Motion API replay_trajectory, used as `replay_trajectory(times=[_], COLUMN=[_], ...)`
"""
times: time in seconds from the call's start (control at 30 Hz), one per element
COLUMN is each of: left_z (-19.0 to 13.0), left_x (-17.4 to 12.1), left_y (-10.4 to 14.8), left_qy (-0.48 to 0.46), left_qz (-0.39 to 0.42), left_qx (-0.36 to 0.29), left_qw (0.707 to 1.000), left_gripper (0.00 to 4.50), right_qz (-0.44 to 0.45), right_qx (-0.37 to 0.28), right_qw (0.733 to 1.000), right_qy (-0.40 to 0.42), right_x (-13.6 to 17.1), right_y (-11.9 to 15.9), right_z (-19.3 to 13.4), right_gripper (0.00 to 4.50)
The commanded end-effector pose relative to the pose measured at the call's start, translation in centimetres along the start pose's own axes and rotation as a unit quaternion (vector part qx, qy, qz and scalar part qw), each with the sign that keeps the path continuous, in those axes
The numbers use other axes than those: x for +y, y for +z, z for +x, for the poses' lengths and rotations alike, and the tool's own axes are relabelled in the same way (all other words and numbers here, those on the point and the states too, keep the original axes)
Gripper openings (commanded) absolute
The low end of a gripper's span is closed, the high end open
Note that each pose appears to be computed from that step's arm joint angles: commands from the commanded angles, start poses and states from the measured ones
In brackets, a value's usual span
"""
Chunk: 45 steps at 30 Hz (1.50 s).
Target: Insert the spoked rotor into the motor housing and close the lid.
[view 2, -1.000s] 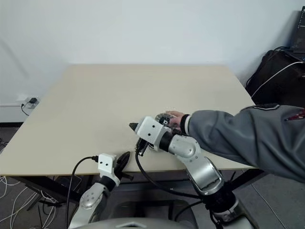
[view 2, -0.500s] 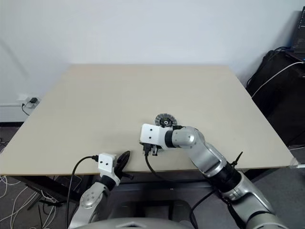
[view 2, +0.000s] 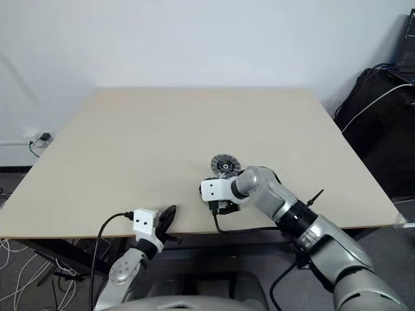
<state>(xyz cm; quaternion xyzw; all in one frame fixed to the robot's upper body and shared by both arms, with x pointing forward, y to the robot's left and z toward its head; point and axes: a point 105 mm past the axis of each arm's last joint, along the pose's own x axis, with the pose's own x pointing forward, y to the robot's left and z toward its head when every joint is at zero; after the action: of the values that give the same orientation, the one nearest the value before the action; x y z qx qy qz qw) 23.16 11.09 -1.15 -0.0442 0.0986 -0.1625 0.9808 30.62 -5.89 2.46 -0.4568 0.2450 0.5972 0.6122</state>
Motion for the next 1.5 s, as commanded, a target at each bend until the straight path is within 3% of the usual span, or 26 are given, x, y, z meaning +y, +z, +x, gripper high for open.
replay_trajectory(times=[0.03,0.2,0.23,0.33,0.53,0.6,0.9,1.03,1.23,1.5], left_z=[0.1,0.1,0.1,0.1,0.1,0.1,0.1,0.0,-0.1,-0.3], left_x=[-0.1,-0.1,-0.1,-0.1,-0.1,-0.1,0.3,0.2,0.1,0.0], left_y=[0.9,0.9,0.9,1.0,1.0,1.0,1.0,0.9,0.6,0.4], left_qy=[0.002,0.005,0.005,0.008,0.011,0.012,0.018,0.017,0.020,0.016], left_qz=[0.003,0.001,0.001,-0.001,-0.004,-0.005,-0.002,-0.003,-0.009,-0.009], left_qx=[-0.020,-0.020,-0.021,-0.023,-0.025,-0.025,-0.025,-0.023,-0.020,-0.014], left_qw=[1.000,1.000,1.000,1.000,1.000,1.000,1.000,1.000,1.000,1.000], left_gripper=[0.00,0.00,0.00,0.00,0.00,0.00,0.00,0.00,0.00,0.00], right_qz=[-0.014,-0.016,-0.017,-0.018,-0.020,-0.020,0.021,0.099,0.262,0.381], right_qx=[-0.001,0.014,0.016,0.021,0.024,0.024,0.001,-0.031,-0.028,-0.056], right_qw=[1.000,1.000,1.000,1.000,0.999,0.999,1.000,0.993,0.960,0.920], right_qy=[-0.004,0.014,0.015,0.013,0.008,0.006,-0.023,-0.053,-0.092,-0.078], right_x=[-0.8,-0.4,-0.3,-0.4,-0.8,-0.9,-1.5,-1.6,-0.4,1.7], right_y=[0.4,-0.2,-0.2,-0.4,-0.4,-0.4,-0.2,0.3,0.5,3.3], right_z=[-0.5,0.0,0.1,0.2,0.2,0.2,0.1,-0.7,-1.8,-3.0], right_gripper=[3.50,3.50,3.33,2.60,0.55,0.10,0.10,0.10,0.10,0.10])
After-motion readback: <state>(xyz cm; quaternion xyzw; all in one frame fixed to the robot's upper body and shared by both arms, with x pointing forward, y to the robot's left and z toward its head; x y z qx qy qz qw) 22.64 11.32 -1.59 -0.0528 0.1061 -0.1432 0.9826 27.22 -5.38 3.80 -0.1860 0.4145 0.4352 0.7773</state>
